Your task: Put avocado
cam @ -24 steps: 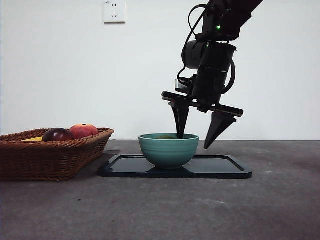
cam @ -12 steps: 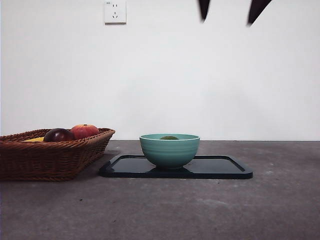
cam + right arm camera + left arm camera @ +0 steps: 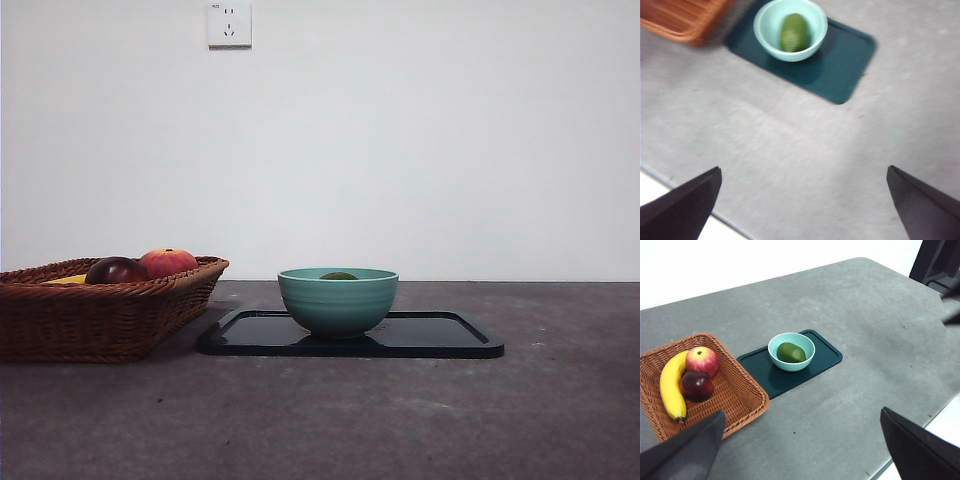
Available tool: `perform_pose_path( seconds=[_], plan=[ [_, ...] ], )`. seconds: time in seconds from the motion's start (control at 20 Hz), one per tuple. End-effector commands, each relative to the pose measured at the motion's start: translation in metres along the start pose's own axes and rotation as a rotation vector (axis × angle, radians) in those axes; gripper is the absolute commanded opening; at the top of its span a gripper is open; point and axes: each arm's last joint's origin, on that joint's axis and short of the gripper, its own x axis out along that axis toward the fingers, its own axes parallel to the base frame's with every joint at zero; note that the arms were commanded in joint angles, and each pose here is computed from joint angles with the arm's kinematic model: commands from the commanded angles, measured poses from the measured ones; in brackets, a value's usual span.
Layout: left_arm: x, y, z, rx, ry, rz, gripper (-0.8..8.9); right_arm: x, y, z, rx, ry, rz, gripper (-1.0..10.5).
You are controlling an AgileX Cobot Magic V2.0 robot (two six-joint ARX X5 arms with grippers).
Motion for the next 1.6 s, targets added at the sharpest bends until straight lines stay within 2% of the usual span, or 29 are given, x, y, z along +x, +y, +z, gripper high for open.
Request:
perform_pose_path(
  seconds=[0.05, 0.3, 0.6, 0.65, 0.7, 0.75, 0.8, 1.35, 1.45, 1.6],
  plan=[
    [-0.001, 0.0, 0.004, -0.004, -0.02, -0.01, 5.0, -0.003, -0.007, -0.025, 0.068, -0.063, 0.047, 6.0],
    [-0.001, 0.0, 0.004, -0.003, -0.019, -0.01, 5.0, -0.01, -0.023, -0.063, 0.105, -0.135, 0.087, 6.0],
    [-0.001, 0.0, 0.004, -0.003, -0.018, -0.01, 4.88, -0.014, -0.026, -0.068, 0.112, -0.163, 0.1, 5.9],
    [-0.001, 0.0, 0.003, -0.002, -0.016, -0.009, 4.14, -0.014, -0.026, -0.068, 0.113, -0.164, 0.101, 4.5],
    [-0.001, 0.0, 0.003, -0.002, -0.013, -0.009, 2.39, -0.014, -0.026, -0.068, 0.113, -0.163, 0.101, 2.4],
    [-0.001, 0.0, 0.003, 0.002, -0.009, -0.008, -0.11, -0.014, -0.026, -0.068, 0.116, -0.163, 0.101, -0.2],
    [-0.001, 0.0, 0.003, 0.002, -0.01, -0.009, 0.24, -0.014, -0.026, -0.068, 0.117, -0.164, 0.101, 0.2],
    [0.001, -0.001, 0.004, -0.003, -0.013, 0.001, 0.19, -0.014, -0.027, -0.067, 0.118, -0.171, 0.084, 0.2],
    [0.008, -0.001, 0.005, -0.045, -0.003, 0.105, 0.19, -0.014, -0.027, -0.067, 0.118, -0.171, 0.084, 0.2],
    [0.029, 0.008, 0.0, -0.158, -0.02, 0.391, 0.19, -0.014, -0.027, -0.067, 0.118, -0.171, 0.084, 0.2]
  ],
)
